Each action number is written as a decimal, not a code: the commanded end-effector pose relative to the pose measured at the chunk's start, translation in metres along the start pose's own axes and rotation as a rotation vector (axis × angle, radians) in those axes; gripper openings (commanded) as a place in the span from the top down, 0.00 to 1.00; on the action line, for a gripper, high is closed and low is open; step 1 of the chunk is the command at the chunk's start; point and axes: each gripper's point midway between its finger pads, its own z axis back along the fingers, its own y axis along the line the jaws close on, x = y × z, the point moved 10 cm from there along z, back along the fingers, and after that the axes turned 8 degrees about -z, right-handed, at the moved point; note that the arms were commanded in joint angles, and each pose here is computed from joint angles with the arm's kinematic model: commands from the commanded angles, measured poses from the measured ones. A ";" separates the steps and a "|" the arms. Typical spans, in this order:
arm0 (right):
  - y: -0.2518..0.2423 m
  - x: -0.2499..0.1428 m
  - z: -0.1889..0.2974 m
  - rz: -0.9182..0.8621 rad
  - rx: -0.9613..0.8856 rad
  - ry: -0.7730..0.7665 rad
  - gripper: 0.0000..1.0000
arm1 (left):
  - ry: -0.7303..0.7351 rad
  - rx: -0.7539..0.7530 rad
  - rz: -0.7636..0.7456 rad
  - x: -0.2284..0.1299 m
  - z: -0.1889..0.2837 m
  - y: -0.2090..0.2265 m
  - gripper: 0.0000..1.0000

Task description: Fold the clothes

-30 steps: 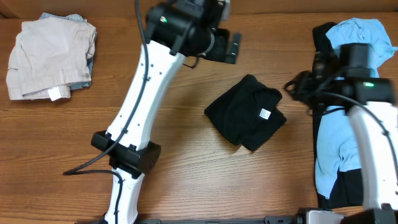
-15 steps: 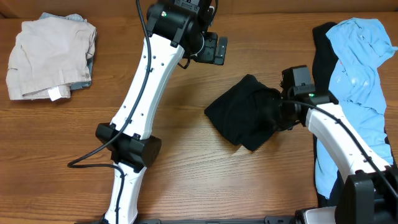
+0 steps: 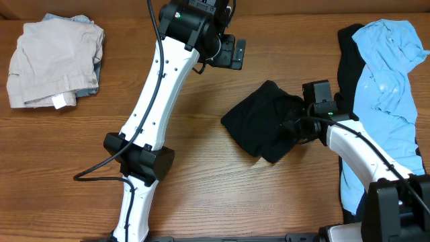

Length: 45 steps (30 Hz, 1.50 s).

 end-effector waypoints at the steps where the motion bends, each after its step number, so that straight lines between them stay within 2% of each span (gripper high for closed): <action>1: -0.002 0.000 -0.002 0.034 -0.019 -0.018 0.84 | 0.007 0.018 0.016 0.000 -0.004 0.002 0.00; 2: -0.002 0.000 -0.002 0.036 -0.019 -0.017 0.94 | 0.008 0.020 0.016 0.000 -0.004 0.002 0.00; 3: -0.002 -0.001 -0.002 0.036 -0.017 -0.008 0.96 | 0.010 0.021 0.016 0.000 -0.004 0.002 0.00; 8: 0.002 -0.007 0.025 0.021 -0.009 0.092 0.96 | 0.022 0.027 0.016 -0.002 -0.004 0.003 0.00; 14: -0.019 -0.022 0.070 0.000 -0.165 0.189 0.96 | 0.039 0.057 0.006 -0.005 -0.004 0.005 0.00; 18: -0.033 -0.032 0.057 0.001 -0.235 0.232 0.96 | 0.033 0.059 0.006 -0.004 -0.005 0.006 0.00; 25: -0.066 -0.076 0.018 -0.055 -0.222 0.469 0.96 | 0.046 0.061 0.006 -0.006 -0.005 0.006 0.00; 26: -0.071 -0.081 0.016 -0.059 -0.234 0.487 0.91 | 0.048 0.060 0.006 -0.006 -0.005 0.005 0.00; 27: -0.075 -0.085 0.015 -0.061 -0.244 0.500 0.78 | 0.048 0.059 0.005 -0.006 -0.005 0.005 0.00; 29: -0.080 -0.088 0.013 -0.063 -0.258 0.507 0.60 | 0.050 0.051 -0.008 -0.007 -0.005 0.002 0.00; 31: -0.077 -0.085 0.014 -0.047 -0.244 0.492 0.47 | 0.053 0.043 -0.046 -0.008 -0.006 -0.005 0.00; 35: -0.059 -0.058 0.035 -0.043 -0.176 0.412 0.30 | 0.075 0.030 -0.146 -0.013 -0.007 -0.022 0.00; 39: -0.035 -0.013 0.084 -0.033 -0.068 0.252 0.11 | 0.125 0.016 -0.252 -0.023 -0.016 -0.039 0.00; 42: -0.024 0.024 0.133 -0.071 0.019 0.083 0.11 | 0.177 0.010 -0.290 -0.031 -0.030 -0.050 0.00; 45: -0.022 0.052 0.174 -0.105 0.082 -0.071 0.05 | 0.235 -0.016 -0.339 -0.041 -0.047 -0.061 0.00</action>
